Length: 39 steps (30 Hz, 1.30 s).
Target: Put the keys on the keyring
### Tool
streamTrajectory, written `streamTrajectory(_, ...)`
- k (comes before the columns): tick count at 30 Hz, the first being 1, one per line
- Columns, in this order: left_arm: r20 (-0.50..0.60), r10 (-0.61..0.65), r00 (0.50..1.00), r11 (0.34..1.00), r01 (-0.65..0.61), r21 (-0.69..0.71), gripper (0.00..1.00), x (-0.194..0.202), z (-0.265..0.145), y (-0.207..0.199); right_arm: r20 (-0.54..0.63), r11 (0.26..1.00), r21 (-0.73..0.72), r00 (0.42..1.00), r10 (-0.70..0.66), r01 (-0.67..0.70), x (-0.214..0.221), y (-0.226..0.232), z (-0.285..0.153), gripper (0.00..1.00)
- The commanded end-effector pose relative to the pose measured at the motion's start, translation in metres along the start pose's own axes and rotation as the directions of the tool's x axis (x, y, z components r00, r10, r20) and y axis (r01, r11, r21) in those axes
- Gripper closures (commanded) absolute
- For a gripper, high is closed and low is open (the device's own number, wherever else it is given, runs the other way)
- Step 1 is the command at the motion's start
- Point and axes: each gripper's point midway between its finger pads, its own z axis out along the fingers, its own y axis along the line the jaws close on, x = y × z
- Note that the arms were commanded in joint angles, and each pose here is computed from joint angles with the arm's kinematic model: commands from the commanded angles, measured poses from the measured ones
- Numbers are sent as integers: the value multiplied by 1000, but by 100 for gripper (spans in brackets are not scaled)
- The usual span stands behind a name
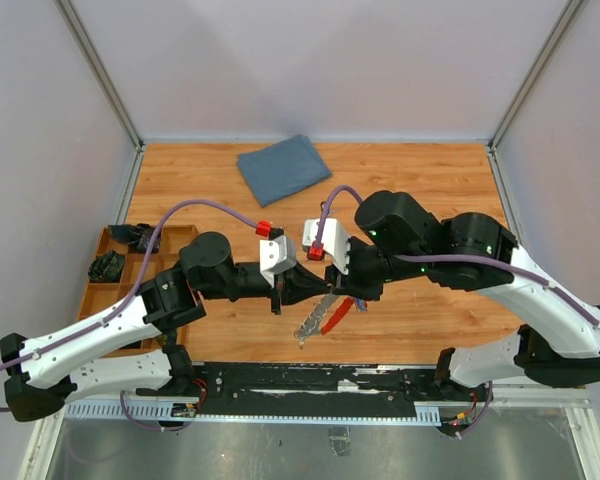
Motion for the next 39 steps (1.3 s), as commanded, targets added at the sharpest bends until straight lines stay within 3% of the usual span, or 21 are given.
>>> streamTrajectory(1, 107, 17, 994, 999, -12, -46, 99, -32, -10, 1, 164, 993, 115, 985, -48, 30, -19, -17, -21, 73)
streamTrajectory(5, 191, -10, 981, 999, 19, -46, 99, -47, -19, -3, 385, 976, 211, 913, -131, 51, -37, -22, -45, 68)
streamTrajectory(8, 266, -40, 963, 998, 51, -37, 99, -58, -26, -7, 593, 958, 281, 775, -218, 54, -53, -20, -63, 69)
streamTrajectory(13, 391, -88, 916, 995, 100, -9, 100, -78, -39, -14, 803, 941, 334, 504, -318, 62, -63, -5, -80, 75)
streamTrajectory(16, 434, -100, 895, 994, 105, 12, 99, -88, -44, -18, 843, 945, 315, 433, -319, 82, -72, 4, -84, 75)
streamTrajectory(26, 457, -106, 883, 993, 115, 8, 99, -93, -44, -16, 860, 953, 265, 411, -303, 148, -80, 17, -79, 77)
streamTrajectory(39, 446, -95, 890, 995, 89, 35, 99, -95, -42, -21, 826, 967, 210, 504, -253, 142, -73, 14, -52, 75)
